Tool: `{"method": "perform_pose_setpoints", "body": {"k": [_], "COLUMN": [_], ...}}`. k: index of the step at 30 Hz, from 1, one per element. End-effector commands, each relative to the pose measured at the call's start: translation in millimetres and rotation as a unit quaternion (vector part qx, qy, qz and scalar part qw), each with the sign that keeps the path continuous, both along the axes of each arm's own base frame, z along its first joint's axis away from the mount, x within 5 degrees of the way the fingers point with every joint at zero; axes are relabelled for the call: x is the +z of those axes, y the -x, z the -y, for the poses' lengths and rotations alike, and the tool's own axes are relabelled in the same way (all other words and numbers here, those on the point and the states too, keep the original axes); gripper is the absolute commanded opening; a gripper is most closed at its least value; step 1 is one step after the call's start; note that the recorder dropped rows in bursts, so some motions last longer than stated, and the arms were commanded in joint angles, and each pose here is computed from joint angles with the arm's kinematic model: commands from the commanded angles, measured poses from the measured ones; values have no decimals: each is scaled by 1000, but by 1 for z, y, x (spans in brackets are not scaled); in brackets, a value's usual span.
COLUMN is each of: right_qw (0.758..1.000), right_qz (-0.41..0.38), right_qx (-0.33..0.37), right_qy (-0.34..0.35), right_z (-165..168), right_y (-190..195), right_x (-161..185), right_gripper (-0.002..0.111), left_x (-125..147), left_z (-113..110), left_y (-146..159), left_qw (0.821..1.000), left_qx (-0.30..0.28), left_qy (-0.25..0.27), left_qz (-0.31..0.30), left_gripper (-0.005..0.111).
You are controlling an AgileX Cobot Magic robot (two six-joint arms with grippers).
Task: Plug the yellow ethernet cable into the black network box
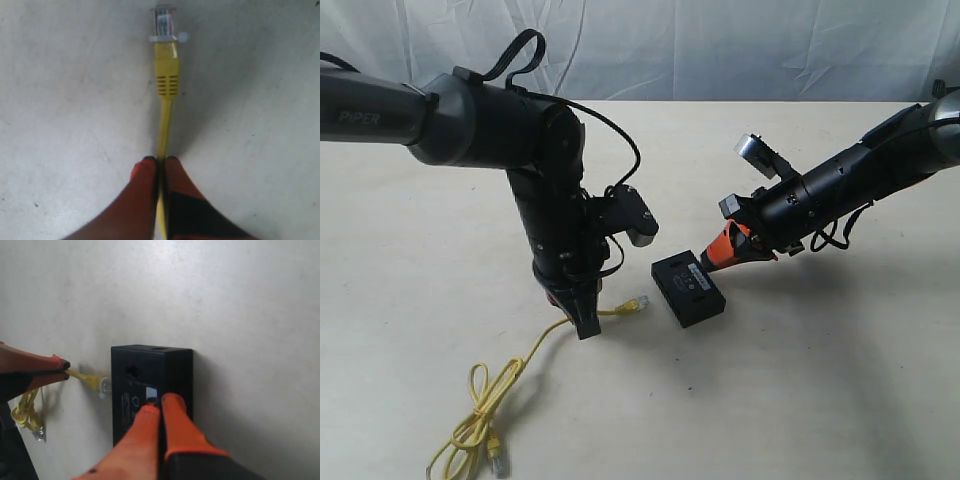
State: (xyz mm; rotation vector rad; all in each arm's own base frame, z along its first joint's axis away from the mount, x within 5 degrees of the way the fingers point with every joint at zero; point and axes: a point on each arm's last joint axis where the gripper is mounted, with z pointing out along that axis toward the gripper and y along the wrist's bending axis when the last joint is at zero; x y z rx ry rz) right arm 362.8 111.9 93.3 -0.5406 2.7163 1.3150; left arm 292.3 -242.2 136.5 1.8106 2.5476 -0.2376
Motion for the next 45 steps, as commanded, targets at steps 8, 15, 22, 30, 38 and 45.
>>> {"method": "perform_pose_setpoints", "body": {"k": [8,15,22,30,38,45], "right_qw": [1000,1000,1000,1000,1000,1000], "right_qz": [7,7,8,7,6,6], "right_qx": [0,-1,-1,-1,1,1], "right_qy": [-1,0,1,0,-1,-1], "right_z": [0,0,0,0,0,0], "right_y": [-1,-1,-2,-1,-1,-1], "right_x": [1,1,1,1,1,1], "right_gripper": [-1,-1,-1,-1,-1,-1], "left_x": [9,-2,3,5,5,5], "left_z": [22,23,26,27,28,29], "left_y": [-1,-2,-5,-7,-7,-7], "left_qw": [1000,1000,1000,1000,1000,1000], "left_qx": [-14,-12,-11,-10,-6,-4], "left_qy": [9,-12,-5,-2,4,6], "left_qz": [17,-1,6,10,9,7], "left_gripper": [0,0,0,0,0,0]}}
